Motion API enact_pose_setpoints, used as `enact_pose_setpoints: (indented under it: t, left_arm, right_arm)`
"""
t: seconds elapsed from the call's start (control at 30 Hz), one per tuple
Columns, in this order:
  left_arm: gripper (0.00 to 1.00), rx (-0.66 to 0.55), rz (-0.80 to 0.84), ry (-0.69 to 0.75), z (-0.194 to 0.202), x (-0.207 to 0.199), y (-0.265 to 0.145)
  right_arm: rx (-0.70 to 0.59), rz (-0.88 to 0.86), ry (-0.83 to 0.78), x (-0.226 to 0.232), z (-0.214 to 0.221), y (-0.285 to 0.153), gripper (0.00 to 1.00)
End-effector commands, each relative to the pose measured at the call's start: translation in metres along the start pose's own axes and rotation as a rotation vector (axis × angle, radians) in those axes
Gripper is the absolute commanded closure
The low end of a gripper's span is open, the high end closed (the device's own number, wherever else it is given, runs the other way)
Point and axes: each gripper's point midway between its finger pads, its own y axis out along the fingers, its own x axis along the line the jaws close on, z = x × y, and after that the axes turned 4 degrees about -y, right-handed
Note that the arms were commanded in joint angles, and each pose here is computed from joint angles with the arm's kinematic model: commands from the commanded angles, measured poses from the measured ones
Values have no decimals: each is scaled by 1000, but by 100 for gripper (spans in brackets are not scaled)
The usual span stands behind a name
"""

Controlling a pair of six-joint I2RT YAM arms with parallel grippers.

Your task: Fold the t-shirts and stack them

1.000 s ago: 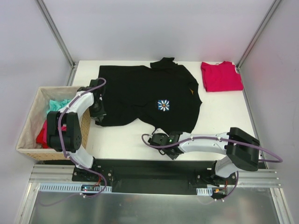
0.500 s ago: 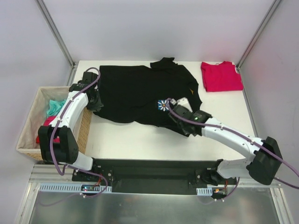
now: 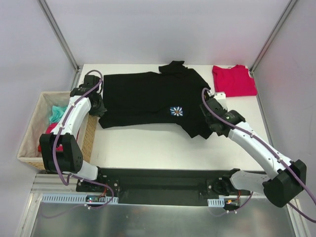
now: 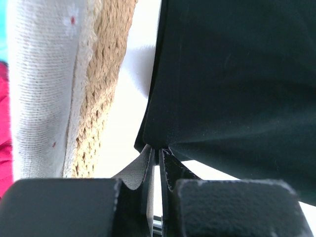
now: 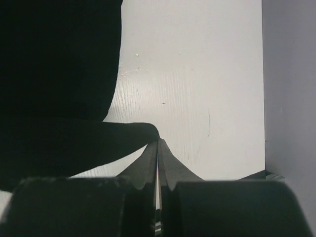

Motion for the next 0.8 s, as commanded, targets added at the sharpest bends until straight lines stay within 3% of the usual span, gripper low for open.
enact_pose_setpoints:
  t: [0.0,0.4,0.77]
  left_arm:
    - [100,-91,-19,-40,-23,6,-20]
    - [100,-124,30,-53,-56,-15,-21]
    - [100,-149,-53,-31,-65,-1,-16]
  right_arm:
    - [-40,40,50,-15,-23,-8,99]
    - [-68,-12,40,22,-81,8,99]
    - [-74,-12,53,22,-124,32,99]
